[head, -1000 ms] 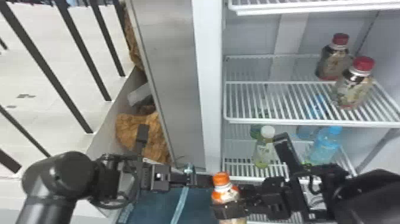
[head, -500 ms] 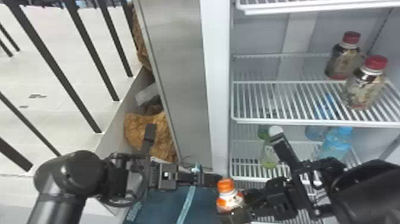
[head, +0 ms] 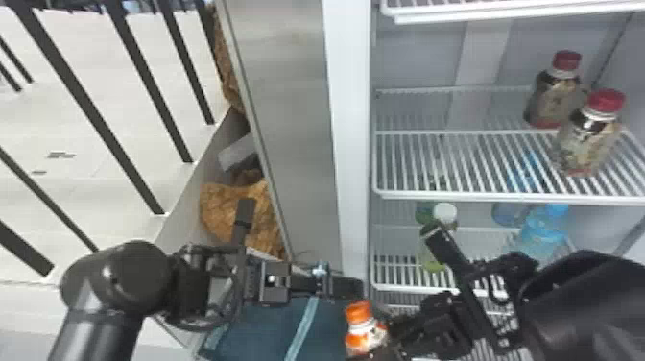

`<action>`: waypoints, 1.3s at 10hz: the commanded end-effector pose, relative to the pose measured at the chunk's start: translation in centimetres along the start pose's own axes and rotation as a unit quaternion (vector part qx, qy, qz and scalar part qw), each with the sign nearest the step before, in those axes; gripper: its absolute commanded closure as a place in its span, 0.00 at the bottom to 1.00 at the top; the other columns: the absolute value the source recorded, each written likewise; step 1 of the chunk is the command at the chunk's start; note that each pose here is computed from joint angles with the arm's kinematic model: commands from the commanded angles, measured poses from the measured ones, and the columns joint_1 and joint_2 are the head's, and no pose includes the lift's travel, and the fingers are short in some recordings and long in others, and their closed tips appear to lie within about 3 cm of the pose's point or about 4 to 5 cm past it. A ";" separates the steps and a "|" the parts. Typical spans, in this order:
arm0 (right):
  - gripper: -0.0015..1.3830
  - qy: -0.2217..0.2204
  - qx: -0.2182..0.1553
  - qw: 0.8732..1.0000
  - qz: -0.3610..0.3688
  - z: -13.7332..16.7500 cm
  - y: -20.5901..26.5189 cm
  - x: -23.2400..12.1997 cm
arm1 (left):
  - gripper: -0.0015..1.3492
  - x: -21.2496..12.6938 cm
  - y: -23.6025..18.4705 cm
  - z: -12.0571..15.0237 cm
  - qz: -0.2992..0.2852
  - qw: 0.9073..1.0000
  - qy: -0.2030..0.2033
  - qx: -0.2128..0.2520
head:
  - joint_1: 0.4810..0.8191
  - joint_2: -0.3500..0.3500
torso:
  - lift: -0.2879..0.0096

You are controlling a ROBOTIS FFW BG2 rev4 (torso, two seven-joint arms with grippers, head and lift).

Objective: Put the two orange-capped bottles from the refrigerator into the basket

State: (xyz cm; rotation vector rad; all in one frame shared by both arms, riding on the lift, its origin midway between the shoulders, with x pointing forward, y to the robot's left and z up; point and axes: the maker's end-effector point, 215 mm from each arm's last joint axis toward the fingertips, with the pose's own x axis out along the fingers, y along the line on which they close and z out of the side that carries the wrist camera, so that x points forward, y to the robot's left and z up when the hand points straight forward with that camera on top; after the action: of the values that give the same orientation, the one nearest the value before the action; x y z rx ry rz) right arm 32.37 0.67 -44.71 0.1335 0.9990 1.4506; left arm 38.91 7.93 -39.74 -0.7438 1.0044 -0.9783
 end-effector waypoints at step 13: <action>0.17 -0.077 0.009 0.997 0.003 1.3 -2.4 -1.3 | 0.89 0.2 -0.1 -0.1 -0.007 1.000 -0.002 -0.005 | 0.63 0.69 | 0.83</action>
State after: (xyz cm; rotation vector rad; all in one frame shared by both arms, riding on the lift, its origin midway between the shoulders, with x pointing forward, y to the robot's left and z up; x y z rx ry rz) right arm 35.00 0.19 -45.03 0.2607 0.8994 1.4266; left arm 38.84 7.59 -39.76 -0.7597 1.0022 -0.9870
